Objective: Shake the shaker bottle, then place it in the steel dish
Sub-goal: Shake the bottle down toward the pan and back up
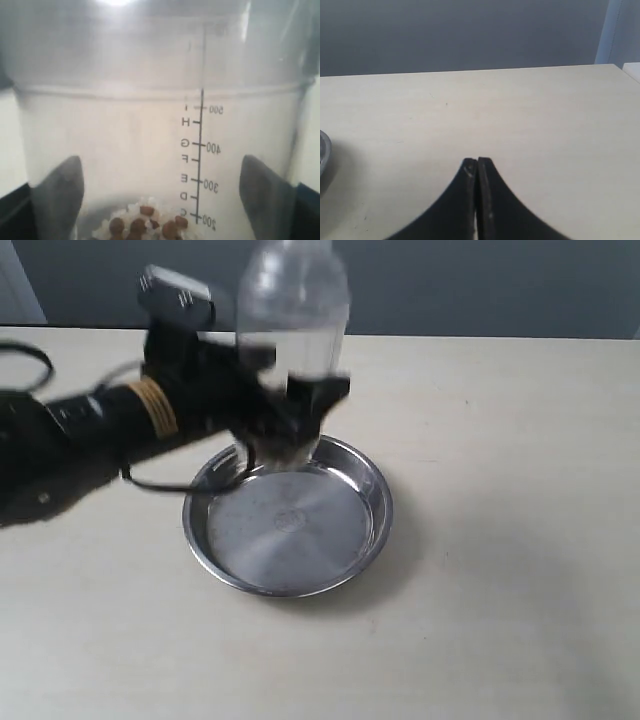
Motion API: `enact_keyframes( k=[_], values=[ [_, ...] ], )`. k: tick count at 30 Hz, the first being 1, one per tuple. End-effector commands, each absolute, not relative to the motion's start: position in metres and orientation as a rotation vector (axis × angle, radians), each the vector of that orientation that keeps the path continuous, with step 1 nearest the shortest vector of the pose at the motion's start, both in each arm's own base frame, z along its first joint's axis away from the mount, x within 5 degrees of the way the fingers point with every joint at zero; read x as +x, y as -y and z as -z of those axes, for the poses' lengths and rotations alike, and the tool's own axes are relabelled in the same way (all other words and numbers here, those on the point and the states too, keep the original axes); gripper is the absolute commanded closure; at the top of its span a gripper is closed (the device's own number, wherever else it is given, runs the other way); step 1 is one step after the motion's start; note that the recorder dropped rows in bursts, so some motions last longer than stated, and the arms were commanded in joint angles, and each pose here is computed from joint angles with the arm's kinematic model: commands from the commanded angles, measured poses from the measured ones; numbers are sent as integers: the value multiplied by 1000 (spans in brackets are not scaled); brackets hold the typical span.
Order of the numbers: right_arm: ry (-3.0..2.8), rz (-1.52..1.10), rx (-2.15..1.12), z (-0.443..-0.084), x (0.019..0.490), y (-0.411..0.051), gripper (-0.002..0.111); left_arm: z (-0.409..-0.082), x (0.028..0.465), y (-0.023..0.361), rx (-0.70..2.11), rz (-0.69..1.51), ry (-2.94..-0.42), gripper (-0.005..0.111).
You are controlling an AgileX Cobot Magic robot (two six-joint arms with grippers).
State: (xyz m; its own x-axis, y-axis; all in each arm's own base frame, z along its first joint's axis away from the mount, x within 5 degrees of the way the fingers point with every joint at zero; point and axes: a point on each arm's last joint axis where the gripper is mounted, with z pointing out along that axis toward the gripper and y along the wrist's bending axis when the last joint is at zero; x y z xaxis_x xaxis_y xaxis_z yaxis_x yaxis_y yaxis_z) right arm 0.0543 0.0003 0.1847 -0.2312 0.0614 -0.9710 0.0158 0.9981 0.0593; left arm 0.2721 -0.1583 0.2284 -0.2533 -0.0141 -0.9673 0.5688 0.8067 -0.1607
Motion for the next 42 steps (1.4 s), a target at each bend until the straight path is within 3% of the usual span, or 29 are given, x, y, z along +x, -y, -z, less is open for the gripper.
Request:
enact_keyframes(
  k=[1,3,4,7,8,10,11,12,13,15,17,19,20,22,23,24,26,27,30,32,34,35,37,38,41,42],
  values=[
    [-1790,-42,51,-185,54,0,109,-276,273,156,398,577,-1608,106],
    [-1790,-42,51,-185,54,0,109,-212,273,157,346,622,-1802,106],
    [-1790,-42,51,-185,54,0,109,-208,273,158,342,648,-1774,106],
    [-1790,-42,51,-185,54,0,109,-277,266,157,386,648,-1512,106],
    [-1790,-42,51,-185,54,0,109,-282,267,152,373,582,-1528,106],
    [-1790,-42,51,-185,54,0,109,-263,279,130,261,363,-1609,106],
    [-1790,-42,51,-185,54,0,109,-254,286,118,79,356,-1643,106],
    [-1790,-41,50,-185,54,0,109,-245,286,123,80,396,-1685,106],
    [-1790,-41,50,-185,54,0,109,-237,272,154,450,484,-1696,106],
    [-1790,-41,50,-185,54,0,109,-232,254,178,717,560,-1657,106],
    [-1790,-41,50,-185,54,0,109,-229,265,163,458,511,-1745,106],
    [-1790,-41,50,-185,54,0,109,-223,281,130,20,407,-1785,106],
    [-1790,-41,50,-185,54,0,109,-221,280,131,15,420,-1793,106],
    [-1790,-41,50,-185,54,0,109,-223,260,162,536,460,-1758,106],
    [-1790,-41,50,-185,54,0,109,-223,254,169,656,470,-1736,106],
    [-1790,-41,50,-185,54,0,109,-222,256,166,573,487,-1763,106],
    [-1790,-41,50,-185,54,0,109,-217,274,140,85,489,-1847,106],
    [-1790,-41,50,-185,54,0,109,-214,277,136,-21,493,-1851,106],
    [-1790,-41,50,-185,54,0,109,-220,244,179,818,507,-1702,106],
    [-1790,-41,50,-185,54,0,109,-221,250,171,613,509,-1786,106],
    [-1790,-41,50,-185,54,0,109,-213,273,139,72,455,-1886,106],
    [-1790,-41,50,-185,54,0,109,-212,271,144,130,458,-1895,106],
    [-1790,-41,50,-185,54,0,109,-212,250,172,729,418,-1794,106],
    [-1790,-41,50,-185,54,0,109,-212,245,177,813,428,-1774,106],
    [-1790,-41,50,-185,54,0,109,-208,266,155,155,539,-1927,106],
    [-1790,-41,50,-185,54,0,109,-208,260,165,375,516,-1889,106]
  ],
)
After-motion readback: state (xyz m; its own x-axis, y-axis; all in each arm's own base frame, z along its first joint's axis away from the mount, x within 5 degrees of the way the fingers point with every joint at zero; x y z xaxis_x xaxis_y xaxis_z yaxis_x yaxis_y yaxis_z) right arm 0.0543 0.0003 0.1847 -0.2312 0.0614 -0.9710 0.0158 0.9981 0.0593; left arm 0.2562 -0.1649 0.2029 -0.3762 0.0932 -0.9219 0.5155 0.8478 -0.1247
